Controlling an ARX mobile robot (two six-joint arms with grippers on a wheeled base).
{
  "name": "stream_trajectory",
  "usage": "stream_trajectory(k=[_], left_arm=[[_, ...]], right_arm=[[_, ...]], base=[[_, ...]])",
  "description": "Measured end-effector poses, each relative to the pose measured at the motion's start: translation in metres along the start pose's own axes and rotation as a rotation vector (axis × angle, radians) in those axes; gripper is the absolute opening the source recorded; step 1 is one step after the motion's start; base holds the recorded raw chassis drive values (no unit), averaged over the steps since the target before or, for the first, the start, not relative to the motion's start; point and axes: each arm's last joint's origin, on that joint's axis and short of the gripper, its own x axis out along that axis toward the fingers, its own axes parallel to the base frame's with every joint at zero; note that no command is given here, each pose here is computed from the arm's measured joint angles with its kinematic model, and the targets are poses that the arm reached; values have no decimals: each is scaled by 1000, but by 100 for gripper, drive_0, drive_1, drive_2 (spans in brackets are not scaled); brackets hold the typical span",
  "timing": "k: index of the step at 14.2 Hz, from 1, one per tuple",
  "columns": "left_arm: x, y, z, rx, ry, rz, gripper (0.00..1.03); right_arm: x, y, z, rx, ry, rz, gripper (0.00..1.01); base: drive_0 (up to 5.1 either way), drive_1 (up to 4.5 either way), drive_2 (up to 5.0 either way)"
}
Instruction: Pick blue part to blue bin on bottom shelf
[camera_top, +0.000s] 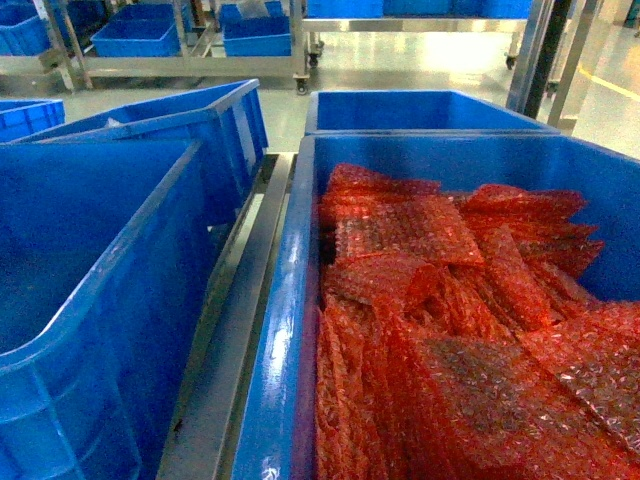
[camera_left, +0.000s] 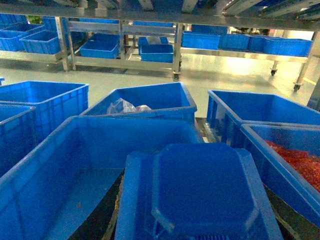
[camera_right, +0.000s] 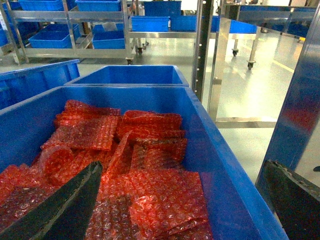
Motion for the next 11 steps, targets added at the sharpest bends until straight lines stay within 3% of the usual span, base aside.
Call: stream_trajectory(k=[11], left_arm=[[0,0,0,0,0,0,44]], right_arm=[[0,0,0,0,0,0,98]], base=[[0,0,0]])
